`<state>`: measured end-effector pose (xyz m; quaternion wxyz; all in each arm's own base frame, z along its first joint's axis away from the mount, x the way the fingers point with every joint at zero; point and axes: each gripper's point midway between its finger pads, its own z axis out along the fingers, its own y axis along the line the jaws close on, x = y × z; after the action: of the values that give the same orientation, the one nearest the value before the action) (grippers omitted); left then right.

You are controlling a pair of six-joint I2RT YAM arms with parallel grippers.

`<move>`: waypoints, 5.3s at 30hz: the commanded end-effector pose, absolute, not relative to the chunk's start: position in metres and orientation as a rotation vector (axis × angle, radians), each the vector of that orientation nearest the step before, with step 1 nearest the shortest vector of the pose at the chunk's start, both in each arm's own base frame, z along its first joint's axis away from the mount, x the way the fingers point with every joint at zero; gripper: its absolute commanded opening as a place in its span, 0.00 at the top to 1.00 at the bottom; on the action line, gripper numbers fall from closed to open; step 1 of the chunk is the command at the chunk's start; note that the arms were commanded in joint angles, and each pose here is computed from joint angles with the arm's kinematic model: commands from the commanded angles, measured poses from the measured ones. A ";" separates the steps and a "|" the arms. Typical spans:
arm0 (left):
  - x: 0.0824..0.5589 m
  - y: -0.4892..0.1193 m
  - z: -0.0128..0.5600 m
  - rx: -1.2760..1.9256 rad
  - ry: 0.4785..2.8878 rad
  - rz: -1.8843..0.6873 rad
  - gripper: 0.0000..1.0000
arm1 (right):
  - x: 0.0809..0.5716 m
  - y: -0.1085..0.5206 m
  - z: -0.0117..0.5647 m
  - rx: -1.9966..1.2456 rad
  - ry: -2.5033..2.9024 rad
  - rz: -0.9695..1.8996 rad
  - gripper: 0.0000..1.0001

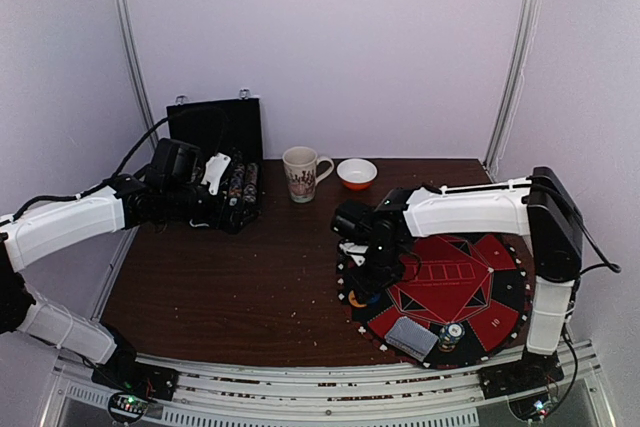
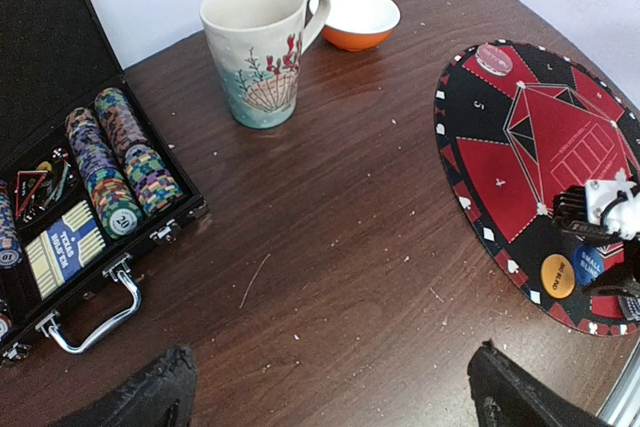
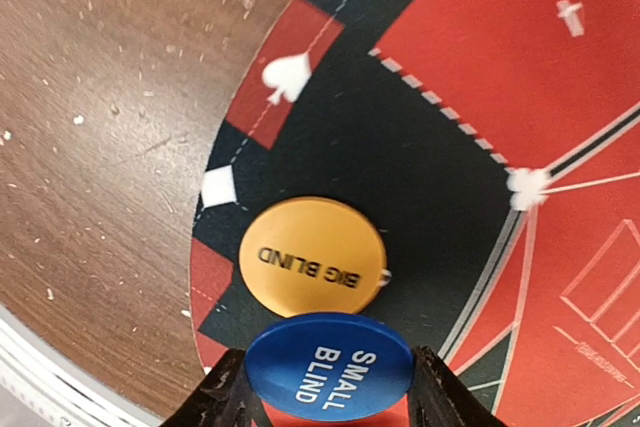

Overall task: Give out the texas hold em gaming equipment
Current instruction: Pick up the small blind button from the poker table mat, then place the small blind button at position9.

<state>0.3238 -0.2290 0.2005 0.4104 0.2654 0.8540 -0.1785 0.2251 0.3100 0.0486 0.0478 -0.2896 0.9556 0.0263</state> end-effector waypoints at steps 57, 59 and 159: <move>0.329 -0.241 0.228 0.751 2.038 -0.455 0.02 | 0.301 -0.045 0.076 0.421 2.851 -0.225 0.67; 0.329 -0.241 0.228 0.750 2.039 -0.457 0.02 | 0.301 -0.045 0.076 0.420 2.850 -0.224 0.67; 0.333 -0.243 0.260 0.683 1.912 -0.481 0.02 | 0.241 -0.047 0.036 0.757 2.959 -0.205 0.79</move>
<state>0.3341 -0.2419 0.2446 0.4821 0.2734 0.8077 -0.2008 0.2668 -0.0372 0.0322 0.0573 0.2196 0.9733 -0.0342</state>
